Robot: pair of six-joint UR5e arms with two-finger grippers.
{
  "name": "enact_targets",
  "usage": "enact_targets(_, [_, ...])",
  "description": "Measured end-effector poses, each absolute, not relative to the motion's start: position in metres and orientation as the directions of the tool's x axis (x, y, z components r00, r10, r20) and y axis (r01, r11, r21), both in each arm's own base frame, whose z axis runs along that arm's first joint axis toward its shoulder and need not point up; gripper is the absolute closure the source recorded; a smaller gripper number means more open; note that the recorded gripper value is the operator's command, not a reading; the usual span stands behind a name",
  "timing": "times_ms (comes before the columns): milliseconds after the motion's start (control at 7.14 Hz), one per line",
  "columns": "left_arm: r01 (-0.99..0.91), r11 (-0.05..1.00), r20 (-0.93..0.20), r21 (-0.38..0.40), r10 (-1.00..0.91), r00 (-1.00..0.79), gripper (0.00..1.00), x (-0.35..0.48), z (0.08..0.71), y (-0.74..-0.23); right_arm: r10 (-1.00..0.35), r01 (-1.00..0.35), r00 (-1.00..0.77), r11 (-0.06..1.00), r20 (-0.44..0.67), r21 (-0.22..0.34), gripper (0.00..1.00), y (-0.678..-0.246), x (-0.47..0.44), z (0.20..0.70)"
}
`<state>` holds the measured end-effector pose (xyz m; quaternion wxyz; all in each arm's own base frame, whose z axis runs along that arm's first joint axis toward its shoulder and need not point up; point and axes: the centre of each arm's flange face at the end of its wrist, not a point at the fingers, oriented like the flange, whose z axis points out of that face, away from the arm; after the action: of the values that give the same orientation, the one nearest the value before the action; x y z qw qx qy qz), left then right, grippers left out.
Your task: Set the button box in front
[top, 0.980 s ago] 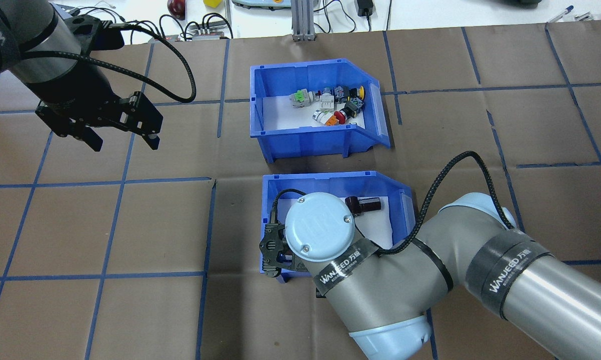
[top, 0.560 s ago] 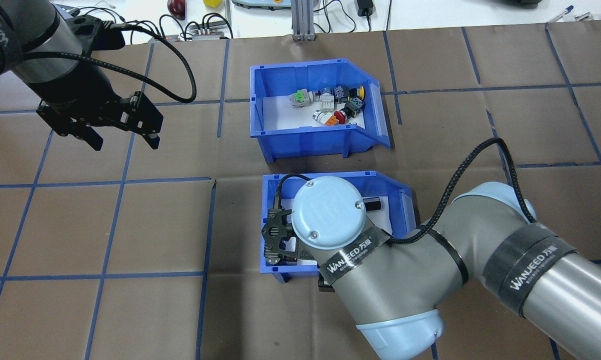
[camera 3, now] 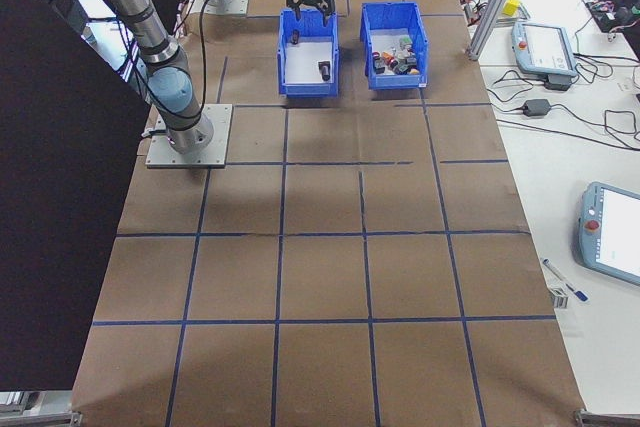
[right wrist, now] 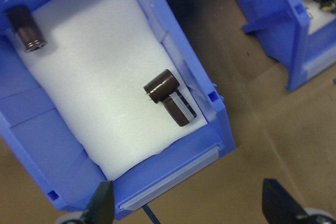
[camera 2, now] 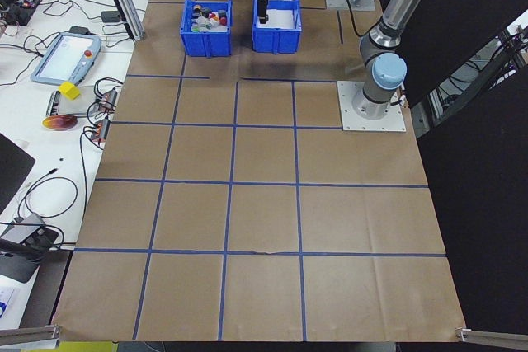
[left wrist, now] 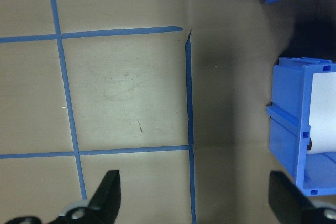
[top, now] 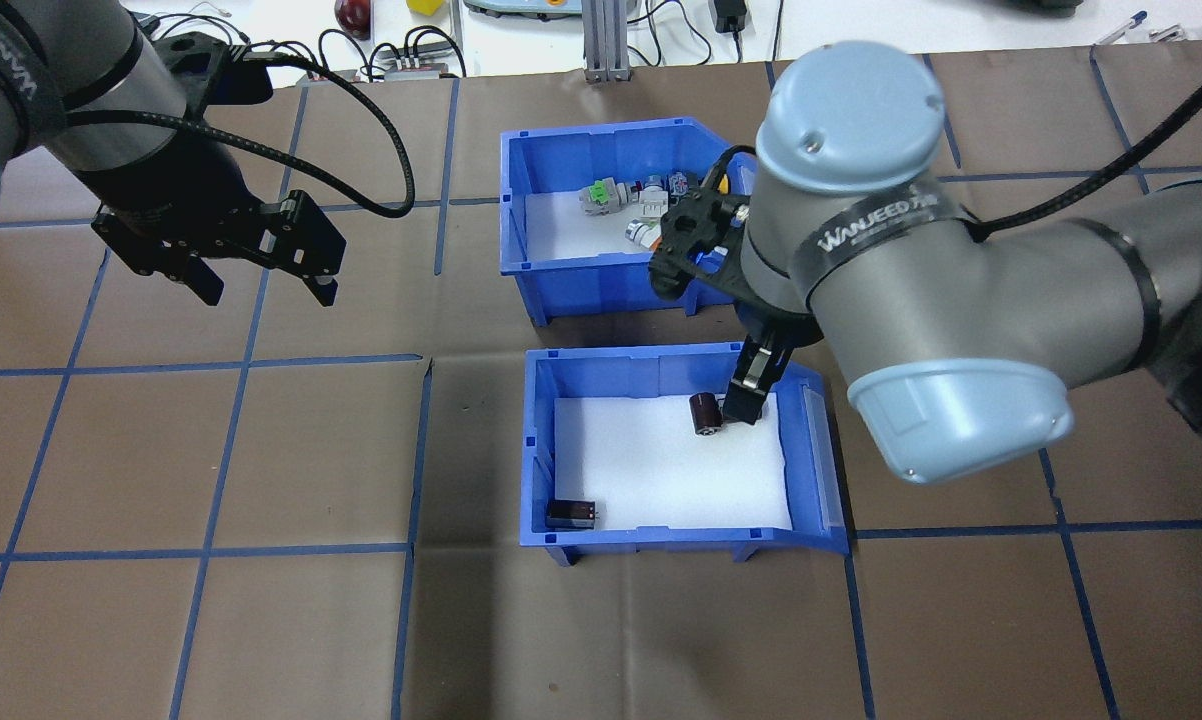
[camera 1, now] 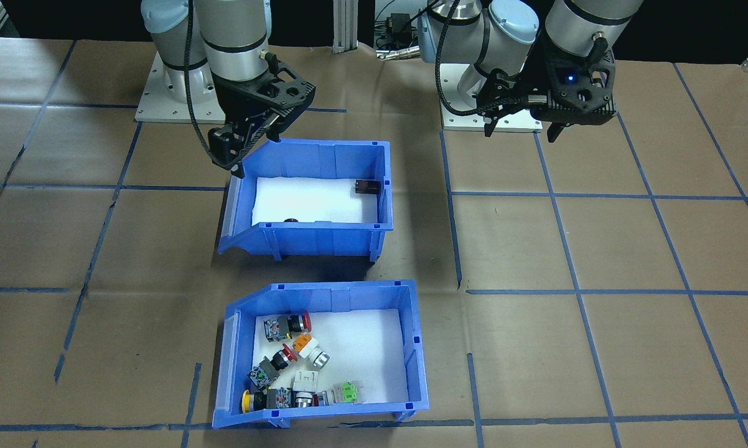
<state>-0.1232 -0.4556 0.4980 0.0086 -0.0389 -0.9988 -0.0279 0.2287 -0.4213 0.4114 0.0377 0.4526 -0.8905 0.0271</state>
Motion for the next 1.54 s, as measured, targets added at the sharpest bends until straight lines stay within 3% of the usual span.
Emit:
enact_targets(280, [0.096, 0.994, 0.009, 0.049, 0.096, -0.995, 0.01, -0.130, 0.501, -0.458, -0.497, -0.501, -0.864, 0.865, 0.080, -0.037, 0.00, -0.450, 0.177, 0.426])
enact_targets(420, [0.098, 0.994, -0.009, 0.046, 0.098, -0.995, 0.01, -0.129, 0.501, -0.459, -0.320, -0.322, -0.945, 0.946, 0.062, -0.029, 0.00, -0.458, 0.158, 0.438])
enact_targets(840, [0.102, 0.994, -0.031, 0.045, 0.103, -0.994, 0.01, -0.127, 0.501, -0.460, 0.023, 0.022, -0.999, 0.999, 0.046, -0.026, 0.00, -0.490, 0.131, 0.474])
enact_targets(1540, [0.125, 0.992, -0.028, 0.033, 0.126, -0.992, 0.01, -0.128, 0.502, -0.461, 0.095, 0.096, -0.994, 0.995, 0.046, 0.013, 0.00, -0.507, 0.123, 0.476])
